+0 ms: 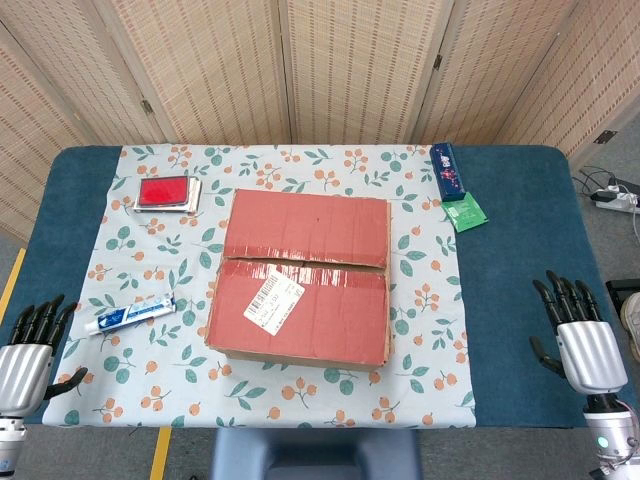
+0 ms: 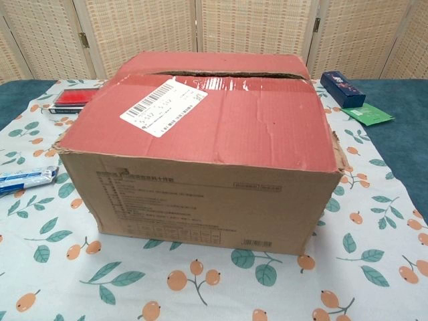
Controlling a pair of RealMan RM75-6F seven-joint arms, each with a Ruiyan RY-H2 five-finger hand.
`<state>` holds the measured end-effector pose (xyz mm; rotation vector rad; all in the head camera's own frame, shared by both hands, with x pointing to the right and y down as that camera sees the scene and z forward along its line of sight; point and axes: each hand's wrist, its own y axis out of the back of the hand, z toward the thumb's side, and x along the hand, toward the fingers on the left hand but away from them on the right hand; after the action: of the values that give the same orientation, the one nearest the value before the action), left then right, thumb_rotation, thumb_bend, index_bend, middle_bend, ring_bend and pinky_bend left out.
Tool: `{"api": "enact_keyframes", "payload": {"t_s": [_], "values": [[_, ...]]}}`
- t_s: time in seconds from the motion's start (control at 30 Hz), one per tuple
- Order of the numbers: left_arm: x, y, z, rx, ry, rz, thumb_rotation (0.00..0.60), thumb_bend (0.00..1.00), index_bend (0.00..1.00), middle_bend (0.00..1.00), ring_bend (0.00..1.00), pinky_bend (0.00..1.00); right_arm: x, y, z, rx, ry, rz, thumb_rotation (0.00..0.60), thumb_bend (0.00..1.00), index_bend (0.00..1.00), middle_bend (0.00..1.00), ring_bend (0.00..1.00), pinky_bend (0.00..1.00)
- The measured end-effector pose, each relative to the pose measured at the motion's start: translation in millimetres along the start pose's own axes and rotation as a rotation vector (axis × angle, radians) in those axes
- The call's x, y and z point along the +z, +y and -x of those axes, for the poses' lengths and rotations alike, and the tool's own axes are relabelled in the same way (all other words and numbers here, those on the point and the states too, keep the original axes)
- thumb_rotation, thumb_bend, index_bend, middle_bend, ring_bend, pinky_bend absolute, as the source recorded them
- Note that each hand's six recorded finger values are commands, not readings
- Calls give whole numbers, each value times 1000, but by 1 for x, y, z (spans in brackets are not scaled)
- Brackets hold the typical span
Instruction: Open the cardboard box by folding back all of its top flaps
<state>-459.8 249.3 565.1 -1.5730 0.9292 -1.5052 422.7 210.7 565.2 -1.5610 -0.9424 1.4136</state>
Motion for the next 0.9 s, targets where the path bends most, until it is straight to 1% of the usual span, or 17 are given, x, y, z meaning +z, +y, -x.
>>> {"api": "enact_keyframes", "payload": {"t_s": [0.17, 0.3, 0.4, 0.5, 0.6, 0.7, 0.73, 0.8, 0.9], "values": [[-1, -2, -1, -12, 7, 0, 600, 231, 0, 0, 0, 0, 0, -1, 0, 2, 3, 0, 600, 398, 0, 0, 0, 0], [-1, 0, 0, 1, 8, -1, 600, 231, 0, 0, 0, 0, 3, -4, 1, 16, 18, 8, 600, 398, 0, 0, 0, 0], [-1, 2, 2, 11, 4, 4, 600, 230, 0, 0, 0, 0, 9, -6, 2, 28, 41, 28, 600, 398, 0, 0, 0, 0], [-3, 4, 3, 14, 6, 13, 600, 231, 0, 0, 0, 0, 20, -10, 7, 51, 88, 68, 600, 397, 0, 0, 0, 0], [-6, 6, 3, 17, 10, 22, 600, 230, 0, 0, 0, 0, 35, -12, 18, 72, 151, 102, 600, 397, 0, 0, 0, 0], [-9, 7, 3, 18, 17, 32, 600, 230, 0, 0, 0, 0, 52, -9, 36, 69, 203, 126, 600, 398, 0, 0, 0, 0], [-10, 8, 3, 19, 19, 35, 600, 230, 0, 0, 0, 0, 61, -7, 47, 65, 223, 143, 600, 397, 0, 0, 0, 0], [-12, 9, 3, 20, 21, 41, 600, 231, 0, 0, 0, 0, 70, -3, 59, 62, 244, 164, 600, 396, 0, 0, 0, 0], [-14, 11, 3, 23, 26, 49, 600, 231, 0, 0, 0, 0, 89, 0, 82, 78, 285, 214, 600, 393, 0, 0, 0, 0]]}}
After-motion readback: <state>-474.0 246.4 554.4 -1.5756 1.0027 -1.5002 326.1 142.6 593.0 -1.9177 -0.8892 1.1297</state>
